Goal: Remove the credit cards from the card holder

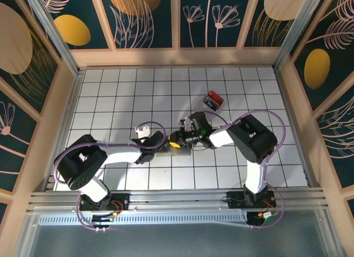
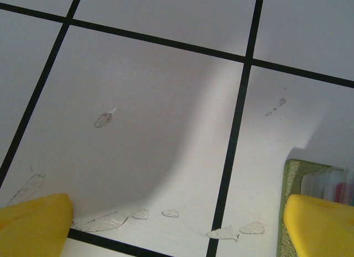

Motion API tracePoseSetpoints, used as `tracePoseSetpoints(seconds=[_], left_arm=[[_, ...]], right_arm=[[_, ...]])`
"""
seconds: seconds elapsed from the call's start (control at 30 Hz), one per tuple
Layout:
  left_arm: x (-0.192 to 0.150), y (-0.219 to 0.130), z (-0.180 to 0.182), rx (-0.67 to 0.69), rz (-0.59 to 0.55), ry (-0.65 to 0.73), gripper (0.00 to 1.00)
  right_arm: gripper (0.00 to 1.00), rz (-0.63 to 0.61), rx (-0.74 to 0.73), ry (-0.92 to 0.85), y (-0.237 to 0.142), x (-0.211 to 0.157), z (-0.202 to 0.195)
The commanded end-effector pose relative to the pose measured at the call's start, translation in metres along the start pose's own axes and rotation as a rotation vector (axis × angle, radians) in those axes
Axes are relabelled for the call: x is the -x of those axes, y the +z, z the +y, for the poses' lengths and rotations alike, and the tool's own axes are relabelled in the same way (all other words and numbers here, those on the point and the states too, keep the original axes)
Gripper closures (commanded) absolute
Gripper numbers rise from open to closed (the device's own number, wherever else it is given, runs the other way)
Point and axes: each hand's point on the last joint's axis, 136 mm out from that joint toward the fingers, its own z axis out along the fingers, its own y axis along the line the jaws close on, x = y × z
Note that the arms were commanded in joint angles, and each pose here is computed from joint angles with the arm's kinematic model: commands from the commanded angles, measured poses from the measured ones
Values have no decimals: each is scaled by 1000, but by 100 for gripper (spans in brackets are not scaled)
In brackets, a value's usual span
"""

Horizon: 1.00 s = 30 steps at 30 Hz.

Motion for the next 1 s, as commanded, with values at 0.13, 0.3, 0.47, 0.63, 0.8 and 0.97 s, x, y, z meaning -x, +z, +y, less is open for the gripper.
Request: tracePoseSetpoints(seconds=[0.13, 0.3, 0.47, 0.63, 0.8, 0.97], left_arm=[[-42, 9, 23, 82, 159, 115, 1], [-44, 10, 25, 94, 163, 113, 1], [-43, 9, 26, 99, 160, 114, 1], [-42, 9, 26, 98, 157, 114, 1], [-35, 5, 23, 85, 139, 109, 1], [-22, -2, 12, 52, 115, 124, 1]], right_arm=[[87, -46, 221, -39, -17, 6, 34], [87, -46, 241, -30, -21, 1, 31], [87, -57, 199, -26, -24, 0, 21], [97, -76, 24, -32, -23, 4, -3], [100, -106, -193, -53, -30, 12, -28], [100, -111, -301, -83, -32, 16, -33]])
